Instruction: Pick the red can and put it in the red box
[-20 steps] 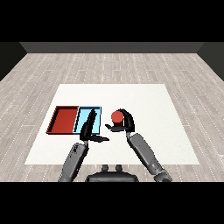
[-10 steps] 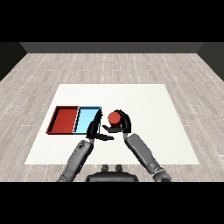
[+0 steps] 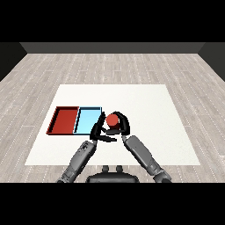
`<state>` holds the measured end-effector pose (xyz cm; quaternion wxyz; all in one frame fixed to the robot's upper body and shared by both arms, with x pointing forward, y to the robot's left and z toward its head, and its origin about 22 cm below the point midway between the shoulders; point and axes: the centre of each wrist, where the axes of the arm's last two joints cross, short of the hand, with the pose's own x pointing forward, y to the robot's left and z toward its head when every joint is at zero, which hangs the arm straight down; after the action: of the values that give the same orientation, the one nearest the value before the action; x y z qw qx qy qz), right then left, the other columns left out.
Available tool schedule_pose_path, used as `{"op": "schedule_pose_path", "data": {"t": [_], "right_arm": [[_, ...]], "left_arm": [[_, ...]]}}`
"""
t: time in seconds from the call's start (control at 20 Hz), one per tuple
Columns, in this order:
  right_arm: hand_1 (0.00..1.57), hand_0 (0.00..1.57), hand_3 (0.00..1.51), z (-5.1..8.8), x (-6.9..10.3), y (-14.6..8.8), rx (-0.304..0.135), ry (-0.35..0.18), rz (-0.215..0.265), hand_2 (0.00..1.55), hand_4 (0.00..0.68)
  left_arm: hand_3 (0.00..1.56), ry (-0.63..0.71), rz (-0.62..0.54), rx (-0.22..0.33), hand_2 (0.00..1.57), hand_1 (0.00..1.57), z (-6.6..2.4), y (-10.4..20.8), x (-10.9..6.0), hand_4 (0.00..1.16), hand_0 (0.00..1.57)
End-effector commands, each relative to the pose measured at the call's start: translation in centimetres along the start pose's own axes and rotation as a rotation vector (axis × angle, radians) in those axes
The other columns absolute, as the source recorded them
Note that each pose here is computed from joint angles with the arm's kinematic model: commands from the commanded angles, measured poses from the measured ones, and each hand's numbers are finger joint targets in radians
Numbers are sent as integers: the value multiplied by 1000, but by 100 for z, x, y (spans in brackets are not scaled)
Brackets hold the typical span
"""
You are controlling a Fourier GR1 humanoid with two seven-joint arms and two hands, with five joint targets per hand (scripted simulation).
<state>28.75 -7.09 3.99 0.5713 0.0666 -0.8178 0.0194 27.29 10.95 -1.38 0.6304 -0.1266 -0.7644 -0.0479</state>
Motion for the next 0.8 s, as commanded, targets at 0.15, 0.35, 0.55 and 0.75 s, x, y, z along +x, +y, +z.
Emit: {"op": "schedule_pose_path", "data": {"t": [0.15, 0.35, 0.55, 0.75], "right_arm": [[1452, 1452, 1378, 11, -25, 125, -3, -3, -32, 1438, 626], [1481, 1481, 1371, -52, 65, 225, 25, -9, -58, 1437, 621], [1494, 1494, 1378, -47, 48, 106, 24, -9, -63, 1447, 617], [1487, 1487, 1375, 51, -22, 345, 50, 11, -40, 1451, 617]], "left_arm": [[0, 35, 34, -6, 0, 0, 13, 125, -259, 0, 0], [0, 10, 53, -37, 0, 0, -110, -133, -145, 0, 0], [0, 5, 32, -46, 0, 0, -89, -154, -60, 0, 0], [0, -15, 50, -39, 0, 0, -122, 10, -99, 0, 0]]}}
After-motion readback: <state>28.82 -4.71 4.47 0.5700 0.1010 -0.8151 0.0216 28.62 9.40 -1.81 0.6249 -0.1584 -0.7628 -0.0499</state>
